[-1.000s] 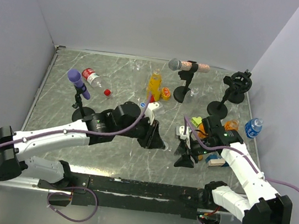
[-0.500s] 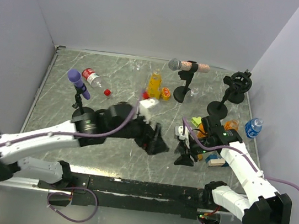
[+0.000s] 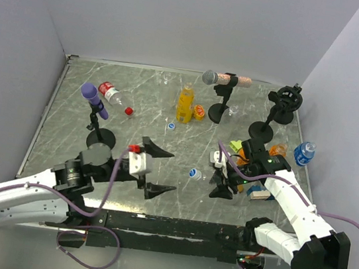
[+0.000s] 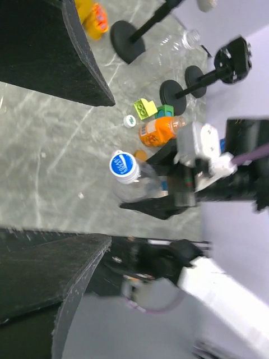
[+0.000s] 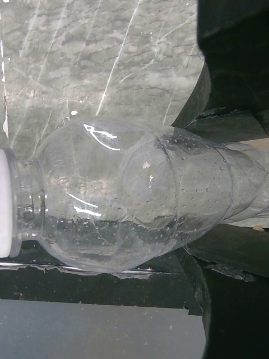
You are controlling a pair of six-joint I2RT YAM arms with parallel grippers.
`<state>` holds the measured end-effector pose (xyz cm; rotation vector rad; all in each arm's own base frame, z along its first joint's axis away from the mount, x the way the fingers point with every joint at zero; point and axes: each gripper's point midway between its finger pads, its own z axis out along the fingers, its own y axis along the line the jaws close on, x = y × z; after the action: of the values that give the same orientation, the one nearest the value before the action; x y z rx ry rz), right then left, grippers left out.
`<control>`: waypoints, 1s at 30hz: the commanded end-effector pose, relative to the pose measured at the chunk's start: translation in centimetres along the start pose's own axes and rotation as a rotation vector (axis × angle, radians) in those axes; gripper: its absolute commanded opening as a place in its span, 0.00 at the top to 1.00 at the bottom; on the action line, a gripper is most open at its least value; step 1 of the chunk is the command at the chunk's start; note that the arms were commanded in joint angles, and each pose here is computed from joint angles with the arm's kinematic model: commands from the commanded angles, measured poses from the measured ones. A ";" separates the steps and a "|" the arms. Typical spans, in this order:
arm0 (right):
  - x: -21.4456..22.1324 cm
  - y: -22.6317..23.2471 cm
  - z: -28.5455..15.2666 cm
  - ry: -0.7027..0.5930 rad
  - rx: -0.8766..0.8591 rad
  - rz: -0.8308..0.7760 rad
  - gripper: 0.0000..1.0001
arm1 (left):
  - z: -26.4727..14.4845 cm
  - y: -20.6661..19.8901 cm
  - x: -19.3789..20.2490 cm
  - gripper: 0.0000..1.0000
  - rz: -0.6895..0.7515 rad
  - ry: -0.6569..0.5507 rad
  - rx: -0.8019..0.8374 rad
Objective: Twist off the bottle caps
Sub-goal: Unscrew the bottle cap from the plastic bottle.
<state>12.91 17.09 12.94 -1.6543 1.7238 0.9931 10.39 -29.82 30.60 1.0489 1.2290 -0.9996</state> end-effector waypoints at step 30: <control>-0.5 -0.1 0.1 -0.021 -0.004 -0.046 0.81 | 7.9 0.8 5.3 0.53 0.144 0.174 0.339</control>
<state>12.93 17.07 12.90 -1.6555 1.7258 0.9914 13.64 -37.08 23.79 1.4846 1.1988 -1.0226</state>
